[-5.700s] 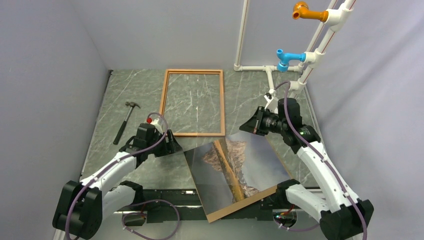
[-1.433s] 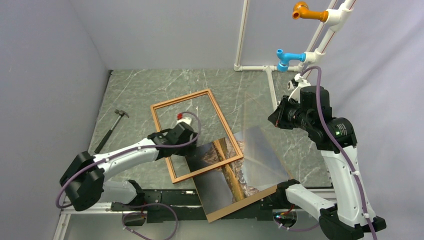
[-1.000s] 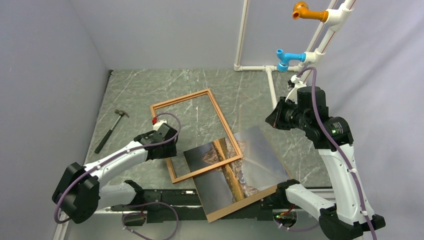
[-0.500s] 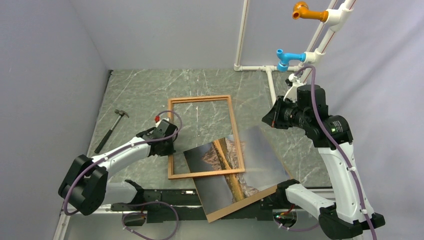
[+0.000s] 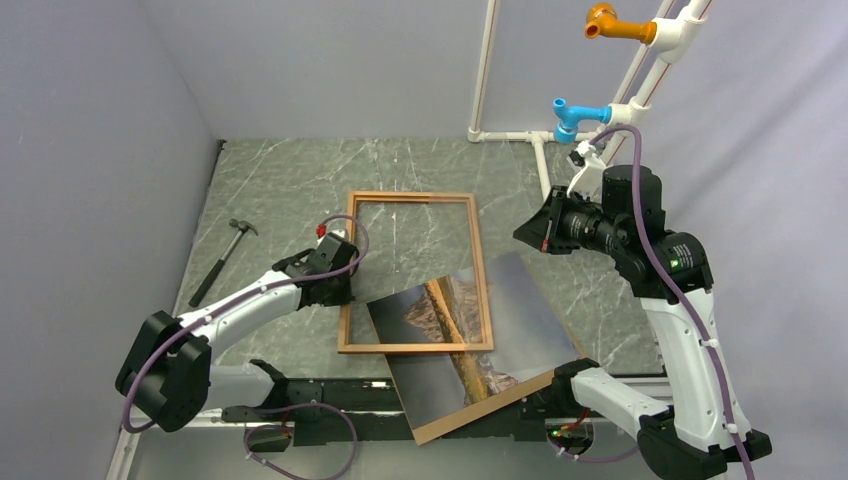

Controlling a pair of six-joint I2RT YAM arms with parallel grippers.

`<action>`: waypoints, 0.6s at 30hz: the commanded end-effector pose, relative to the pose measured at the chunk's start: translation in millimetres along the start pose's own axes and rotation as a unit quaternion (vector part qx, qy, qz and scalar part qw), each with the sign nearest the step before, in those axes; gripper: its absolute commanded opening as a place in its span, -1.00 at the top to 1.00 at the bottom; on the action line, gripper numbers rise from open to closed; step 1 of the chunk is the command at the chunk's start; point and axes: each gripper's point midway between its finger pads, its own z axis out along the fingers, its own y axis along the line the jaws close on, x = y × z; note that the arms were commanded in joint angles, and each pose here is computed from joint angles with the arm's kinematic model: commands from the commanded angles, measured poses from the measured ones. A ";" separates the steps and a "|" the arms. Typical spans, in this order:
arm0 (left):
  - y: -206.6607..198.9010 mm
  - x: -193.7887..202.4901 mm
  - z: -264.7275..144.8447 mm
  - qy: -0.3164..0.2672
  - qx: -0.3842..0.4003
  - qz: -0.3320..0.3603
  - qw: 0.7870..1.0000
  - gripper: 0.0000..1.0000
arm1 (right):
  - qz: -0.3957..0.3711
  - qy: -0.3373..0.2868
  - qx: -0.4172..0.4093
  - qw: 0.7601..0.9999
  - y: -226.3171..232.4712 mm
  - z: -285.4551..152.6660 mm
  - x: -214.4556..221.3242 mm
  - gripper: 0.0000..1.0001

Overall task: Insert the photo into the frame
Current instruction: Adjust the photo frame at the center of the board.

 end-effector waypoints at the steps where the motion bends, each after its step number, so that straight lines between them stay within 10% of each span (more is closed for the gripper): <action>1: -26.0 -14.2 -10.4 -0.027 0.049 -0.002 0.998 1.00 | -0.008 -0.036 -0.059 0.998 27.0 -6.9 -21.0 1.00; 18: -63.2 13.8 -1.2 0.014 0.033 -0.010 0.999 0.78 | 0.028 -0.015 -0.077 0.997 17.6 20.8 -1.7 1.00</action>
